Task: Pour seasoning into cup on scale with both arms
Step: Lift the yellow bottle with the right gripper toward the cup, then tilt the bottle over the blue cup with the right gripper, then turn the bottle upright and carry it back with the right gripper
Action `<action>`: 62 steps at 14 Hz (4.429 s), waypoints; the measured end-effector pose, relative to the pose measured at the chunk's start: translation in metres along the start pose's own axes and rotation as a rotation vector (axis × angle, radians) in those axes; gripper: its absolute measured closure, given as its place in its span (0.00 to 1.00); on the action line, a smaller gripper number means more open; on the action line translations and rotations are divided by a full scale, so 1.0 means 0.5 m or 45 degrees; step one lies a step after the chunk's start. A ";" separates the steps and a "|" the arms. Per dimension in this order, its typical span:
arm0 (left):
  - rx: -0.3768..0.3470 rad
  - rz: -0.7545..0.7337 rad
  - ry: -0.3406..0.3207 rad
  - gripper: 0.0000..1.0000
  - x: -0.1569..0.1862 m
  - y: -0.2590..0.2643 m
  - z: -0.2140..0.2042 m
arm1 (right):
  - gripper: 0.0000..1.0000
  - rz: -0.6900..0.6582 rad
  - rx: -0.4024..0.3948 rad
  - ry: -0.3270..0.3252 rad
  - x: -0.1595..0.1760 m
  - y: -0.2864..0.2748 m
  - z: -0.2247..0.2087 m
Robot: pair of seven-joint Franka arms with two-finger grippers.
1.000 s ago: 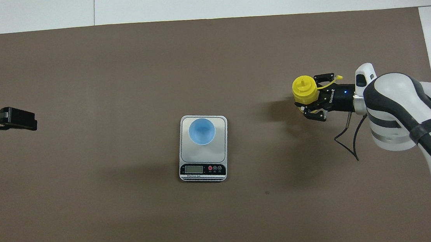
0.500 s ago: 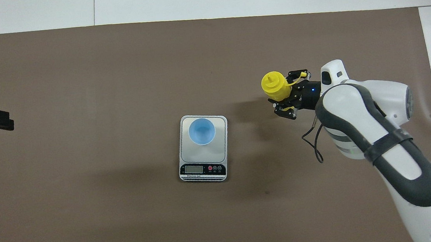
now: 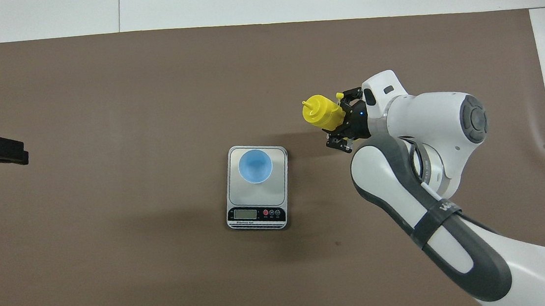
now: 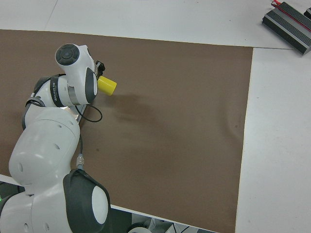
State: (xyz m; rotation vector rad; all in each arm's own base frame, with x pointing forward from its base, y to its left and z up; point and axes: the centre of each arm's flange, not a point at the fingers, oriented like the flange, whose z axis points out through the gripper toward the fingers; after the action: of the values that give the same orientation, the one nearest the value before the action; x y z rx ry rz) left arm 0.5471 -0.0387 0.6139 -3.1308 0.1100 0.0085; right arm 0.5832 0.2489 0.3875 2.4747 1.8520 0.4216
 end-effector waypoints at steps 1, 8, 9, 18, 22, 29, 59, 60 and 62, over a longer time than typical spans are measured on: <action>0.000 0.005 -0.006 0.00 -0.001 0.004 0.004 | 0.49 -0.031 -0.015 -0.062 0.015 -0.002 -0.013; 0.001 0.015 -0.006 0.00 -0.003 0.013 0.004 | 0.49 -0.415 -0.182 -0.401 0.103 -0.057 -0.051; 0.001 0.012 -0.006 0.00 -0.004 0.011 0.004 | 0.49 -0.475 -0.236 -0.446 0.124 -0.067 -0.063; 0.000 -0.010 -0.006 0.00 -0.004 -0.008 0.004 | 0.49 -0.663 -0.593 -0.662 0.187 -0.122 -0.066; 0.000 -0.010 -0.006 0.00 -0.004 -0.008 0.004 | 0.49 -0.759 -0.753 -0.778 0.223 -0.208 -0.026; 0.000 -0.010 -0.006 0.00 -0.004 -0.008 0.004 | 0.49 -0.892 -1.007 -0.930 0.222 -0.291 0.044; 0.002 0.029 -0.006 0.00 -0.008 0.024 0.003 | 0.49 0.138 -0.030 -0.228 -0.128 0.067 -0.205; 0.003 0.029 -0.006 0.00 -0.008 0.024 0.003 | 0.49 0.155 0.003 -0.156 -0.165 0.093 -0.210; 0.002 0.029 -0.005 0.00 -0.008 0.024 0.003 | 0.49 0.191 0.060 -0.041 -0.231 0.130 -0.213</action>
State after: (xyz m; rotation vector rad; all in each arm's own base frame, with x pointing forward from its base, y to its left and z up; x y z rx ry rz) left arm 0.5425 -0.0504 0.6125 -3.1273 0.1454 0.0152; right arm 0.5899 0.1053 0.4783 2.6457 1.6907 0.3439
